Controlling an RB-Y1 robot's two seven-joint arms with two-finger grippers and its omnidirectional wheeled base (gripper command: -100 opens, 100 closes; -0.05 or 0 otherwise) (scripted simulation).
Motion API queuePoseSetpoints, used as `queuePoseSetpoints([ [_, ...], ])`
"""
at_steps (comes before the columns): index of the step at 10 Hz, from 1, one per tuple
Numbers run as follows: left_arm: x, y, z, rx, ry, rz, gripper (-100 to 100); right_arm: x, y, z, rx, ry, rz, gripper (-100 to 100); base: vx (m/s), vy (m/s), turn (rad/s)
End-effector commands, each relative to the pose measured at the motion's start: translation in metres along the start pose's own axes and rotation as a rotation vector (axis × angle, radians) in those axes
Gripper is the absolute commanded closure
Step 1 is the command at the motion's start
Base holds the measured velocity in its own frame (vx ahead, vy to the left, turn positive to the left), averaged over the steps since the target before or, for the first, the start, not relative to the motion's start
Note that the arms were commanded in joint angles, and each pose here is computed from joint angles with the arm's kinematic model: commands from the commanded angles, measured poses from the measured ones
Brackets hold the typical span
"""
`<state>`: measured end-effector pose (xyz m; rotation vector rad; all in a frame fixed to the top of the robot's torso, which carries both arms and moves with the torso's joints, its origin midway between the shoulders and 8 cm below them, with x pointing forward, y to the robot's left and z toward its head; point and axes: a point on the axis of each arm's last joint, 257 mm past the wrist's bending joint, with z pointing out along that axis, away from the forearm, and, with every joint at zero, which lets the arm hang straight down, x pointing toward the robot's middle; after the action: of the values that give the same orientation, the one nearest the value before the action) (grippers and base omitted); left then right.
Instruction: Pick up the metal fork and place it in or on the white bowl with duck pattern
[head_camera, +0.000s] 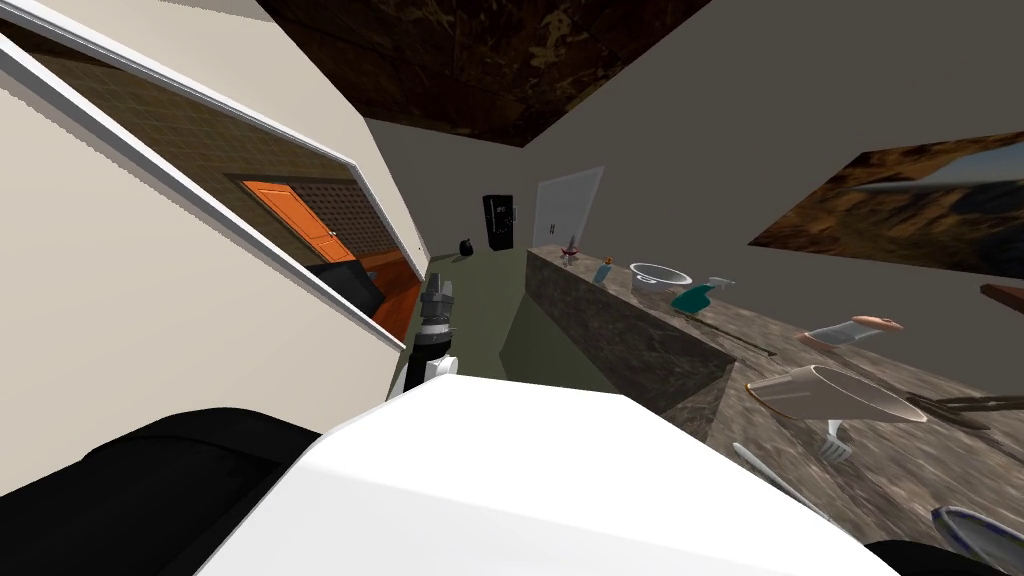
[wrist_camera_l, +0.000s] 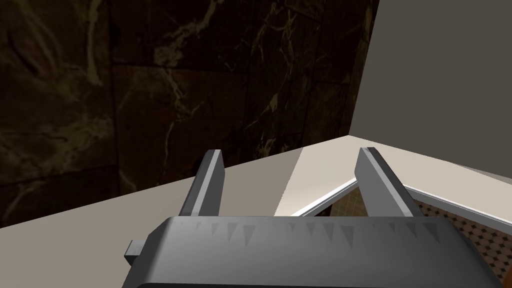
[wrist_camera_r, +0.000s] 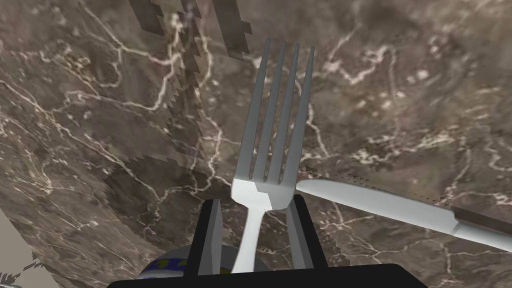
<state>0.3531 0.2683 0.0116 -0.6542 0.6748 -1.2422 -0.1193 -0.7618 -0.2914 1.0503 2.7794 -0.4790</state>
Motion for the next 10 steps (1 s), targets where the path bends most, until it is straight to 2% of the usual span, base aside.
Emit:
queuePoseSetpoints([
  [1, 0.000, 0.000, 0.000, 0.000, 0.000, 0.000, 0, -0.013, -0.009, -0.007, 0.027, -0.006, 0.003, 100, -0.025, 0.018, 0.056],
  [6, 0.000, 0.000, 0.000, 0.000, 0.000, 0.000, 0, -0.045, -0.024, -0.028, 0.086, -0.015, 0.026, 100, -0.030, -0.006, 0.086],
  [10, 0.000, 0.000, 0.000, 0.000, 0.000, 0.000, 0, -0.065, -0.018, -0.038, 0.093, -0.014, 0.062, 100, -0.074, -0.046, 0.129],
])
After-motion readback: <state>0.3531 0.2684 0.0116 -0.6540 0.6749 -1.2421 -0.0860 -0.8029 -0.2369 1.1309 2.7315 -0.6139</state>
